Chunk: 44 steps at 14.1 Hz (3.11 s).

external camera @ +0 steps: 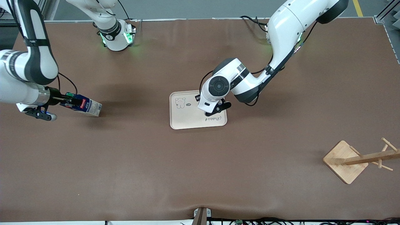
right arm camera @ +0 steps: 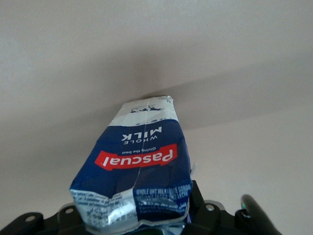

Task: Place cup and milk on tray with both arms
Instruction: 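Carry the mug and milk carton toward the white tray with both grippers, then release the mug on the tray and withdraw the left gripper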

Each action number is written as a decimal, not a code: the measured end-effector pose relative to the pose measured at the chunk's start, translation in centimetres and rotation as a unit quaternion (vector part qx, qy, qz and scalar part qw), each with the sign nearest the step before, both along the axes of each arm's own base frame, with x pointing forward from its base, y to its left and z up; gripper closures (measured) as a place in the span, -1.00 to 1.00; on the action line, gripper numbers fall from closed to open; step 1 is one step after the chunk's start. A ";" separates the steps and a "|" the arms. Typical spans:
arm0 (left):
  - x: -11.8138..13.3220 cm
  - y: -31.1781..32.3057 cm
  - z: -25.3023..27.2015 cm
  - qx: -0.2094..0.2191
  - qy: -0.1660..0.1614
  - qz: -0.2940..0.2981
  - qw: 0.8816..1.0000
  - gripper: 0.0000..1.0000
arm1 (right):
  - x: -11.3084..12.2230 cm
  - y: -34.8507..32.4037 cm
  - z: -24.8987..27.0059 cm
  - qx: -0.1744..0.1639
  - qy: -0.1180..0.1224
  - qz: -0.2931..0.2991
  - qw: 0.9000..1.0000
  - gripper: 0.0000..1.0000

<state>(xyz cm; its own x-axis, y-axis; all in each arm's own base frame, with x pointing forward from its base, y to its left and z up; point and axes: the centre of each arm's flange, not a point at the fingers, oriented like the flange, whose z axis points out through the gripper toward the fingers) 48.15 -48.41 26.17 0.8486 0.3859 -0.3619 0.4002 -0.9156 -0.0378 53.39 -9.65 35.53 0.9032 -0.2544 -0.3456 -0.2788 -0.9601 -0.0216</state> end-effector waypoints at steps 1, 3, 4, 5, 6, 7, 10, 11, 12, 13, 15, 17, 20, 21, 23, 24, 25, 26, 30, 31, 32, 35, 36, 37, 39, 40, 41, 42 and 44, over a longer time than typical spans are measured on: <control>-0.1 0.0 -0.6 0.002 0.005 0.000 1.000 0.84 | 0.9 0.0 1.4 0.004 0.014 0.003 1.000 -0.45; -0.1 0.1 -1.6 0.004 0.012 0.000 1.000 0.84 | 3.2 0.9 3.4 0.006 0.017 0.015 1.000 -0.42; 0.0 0.2 -2.2 0.006 0.016 0.001 1.000 0.84 | 4.3 2.5 3.8 0.006 0.014 0.028 0.999 -0.35; 0.0 0.3 -2.8 0.007 0.020 0.001 1.000 0.83 | 5.1 5.2 3.8 0.003 0.013 0.045 0.999 -0.31; 0.1 0.4 -3.3 0.007 0.024 0.002 1.000 0.74 | 5.7 8.4 3.7 0.000 0.013 0.056 0.998 -0.31; 0.2 0.4 -3.6 0.007 0.026 0.003 1.000 0.53 | 6.0 11.6 3.7 -0.002 0.012 0.055 0.998 -0.31; 1.5 0.4 -2.5 -0.005 0.015 0.007 1.000 -0.05 | 6.3 18.7 4.7 -0.005 0.003 0.043 0.999 -0.31; 2.3 0.4 -1.6 -0.012 0.006 0.009 1.000 -0.22 | 6.2 20.8 5.0 -0.009 0.001 0.040 0.999 -0.31; 3.3 0.5 -0.5 -0.015 -0.008 0.010 1.000 -0.45 | 5.9 22.9 5.4 -0.012 -0.001 0.037 0.999 -0.31; 4.5 1.2 0.9 -0.010 -0.021 0.010 1.000 -0.63 | 5.6 25.1 5.7 -0.008 -0.002 0.039 0.999 -0.31; 7.1 3.9 4.6 0.008 -0.036 0.008 0.999 -0.99 | 5.1 29.1 6.4 0.021 -0.001 0.040 0.999 -0.31; 9.7 8.4 10.0 0.015 -0.051 -0.014 0.998 -1.00 | 4.6 32.6 6.4 0.055 0.010 0.026 0.998 -0.31; 11.5 17.5 18.8 0.034 -0.059 -0.066 0.995 -1.00 | 3.8 38.4 5.8 0.066 -0.007 0.045 0.997 -0.31; 11.6 20.6 21.2 0.039 -0.058 -0.086 0.994 -1.00 | 3.2 40.9 6.0 0.062 -0.018 0.048 0.997 -0.31; 12.0 26.2 24.8 0.039 -0.068 -0.109 0.991 -1.00 | 2.0 44.4 6.5 0.035 -0.040 0.068 0.996 -0.31; 12.4 28.7 26.0 0.040 -0.074 -0.107 0.991 -1.00 | 1.5 45.4 6.5 0.019 -0.049 0.082 0.995 -0.31; 12.8 31.1 26.8 0.043 -0.080 -0.097 0.991 -1.00 | 1.2 46.3 6.2 0.007 -0.055 0.089 0.995 -0.31; 13.2 33.2 27.4 0.047 -0.085 -0.084 0.992 -1.00 | 1.0 46.9 5.8 -0.002 -0.060 0.090 0.994 -0.31; 14.1 39.5 28.6 0.052 -0.094 -0.051 0.993 -1.00 | 0.8 48.7 3.6 -0.014 -0.066 0.079 0.995 -0.31; 13.9 40.2 29.3 0.054 -0.101 -0.049 0.992 -1.00 | 0.1 49.9 2.7 -0.022 -0.067 0.082 0.994 -0.31; 13.6 40.5 30.3 0.058 -0.109 -0.050 0.991 -1.00 | -0.7 51.2 1.8 -0.036 -0.070 0.089 0.993 -0.31; 12.4 40.1 33.3 0.084 -0.137 -0.057 0.985 -1.00 | -2.9 54.5 -0.9 -0.058 -0.074 0.100 0.991 -0.31; 11.9 39.9 34.2 0.089 -0.145 -0.058 0.984 -1.00 | -3.1 54.9 -1.6 -0.060 -0.075 0.096 0.991 -0.31; 11.5 39.8 35.1 0.093 -0.153 -0.060 0.982 -1.00 | -3.1 55.1 -2.1 -0.062 -0.074 0.091 0.991 -0.31; 10.8 39.9 36.4 0.097 -0.164 -0.074 0.979 -1.00 | -3.1 55.2 -2.1 -0.063 -0.075 0.087 0.991 -0.30; 10.6 40.3 36.9 0.098 -0.167 -0.080 0.978 -1.00 | -3.1 55.2 -2.1 -0.063 -0.075 0.087 0.991 -0.30; 10.5 41.0 37.3 0.099 -0.170 -0.087 0.977 -1.00 | -3.1 55.2 -2.1 -0.063 -0.075 0.087 0.991 -0.30; 10.4 41.8 37.6 0.098 -0.171 -0.094 0.976 -1.00 | -3.1 55.2 -2.1 -0.063 -0.075 0.087 0.991 -0.31; 10.3 43.6 38.1 0.099 -0.174 -0.103 0.974 -1.00 | -3.2 55.3 -2.2 -0.064 -0.075 0.087 0.991 -0.60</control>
